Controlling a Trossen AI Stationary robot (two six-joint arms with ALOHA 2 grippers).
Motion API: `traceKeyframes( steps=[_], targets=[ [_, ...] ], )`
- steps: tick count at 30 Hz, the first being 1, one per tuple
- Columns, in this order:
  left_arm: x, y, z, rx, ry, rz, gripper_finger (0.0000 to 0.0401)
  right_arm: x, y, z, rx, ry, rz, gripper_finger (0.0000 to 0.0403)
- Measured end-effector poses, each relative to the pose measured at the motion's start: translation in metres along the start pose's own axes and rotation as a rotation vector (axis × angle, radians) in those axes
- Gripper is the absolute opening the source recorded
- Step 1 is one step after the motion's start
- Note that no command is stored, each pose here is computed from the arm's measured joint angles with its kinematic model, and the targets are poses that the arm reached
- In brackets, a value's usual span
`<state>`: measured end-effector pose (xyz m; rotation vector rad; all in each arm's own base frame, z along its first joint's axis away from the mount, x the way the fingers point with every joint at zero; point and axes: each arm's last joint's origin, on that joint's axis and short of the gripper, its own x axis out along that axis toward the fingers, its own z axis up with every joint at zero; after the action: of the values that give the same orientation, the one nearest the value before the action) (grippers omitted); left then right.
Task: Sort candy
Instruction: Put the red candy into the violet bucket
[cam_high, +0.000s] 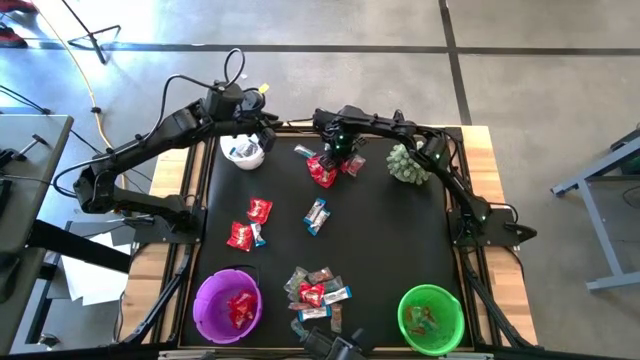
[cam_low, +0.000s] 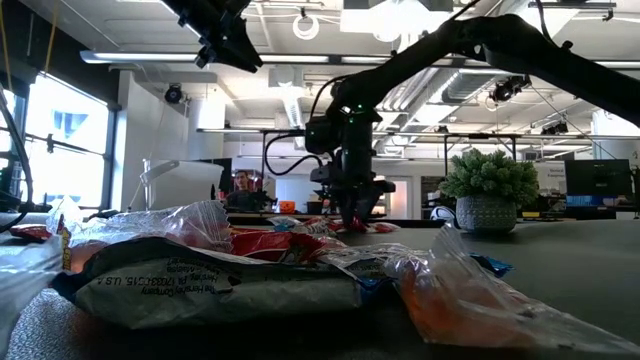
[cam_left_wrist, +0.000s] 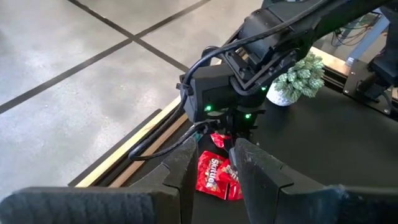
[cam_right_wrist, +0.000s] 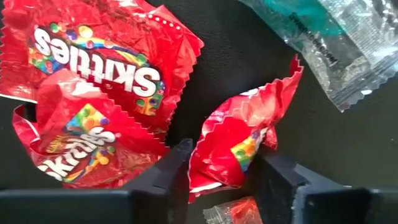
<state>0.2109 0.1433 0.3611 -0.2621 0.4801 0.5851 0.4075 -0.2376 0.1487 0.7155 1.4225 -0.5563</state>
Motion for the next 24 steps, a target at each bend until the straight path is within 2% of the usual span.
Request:
traceKeyframes(
  steps=[8, 15, 24],
  targets=[
    [0.000, 0.000, 0.000, -0.003, 0.001, 0.000, 0.0094, -0.001, -0.001, -0.001, 0.004, 0.013, -0.004, 0.0062],
    [0.000, -0.001, 0.000, -0.027, 0.006, -0.039, 0.0094, -0.006, 0.000, -0.007, 0.028, 0.050, -0.008, 0.0053],
    [0.000, -0.002, 0.000, -0.027, 0.009, -0.067, 0.0094, -0.073, 0.017, -0.020, 0.006, -0.128, 0.040, 0.0052]
  ],
)
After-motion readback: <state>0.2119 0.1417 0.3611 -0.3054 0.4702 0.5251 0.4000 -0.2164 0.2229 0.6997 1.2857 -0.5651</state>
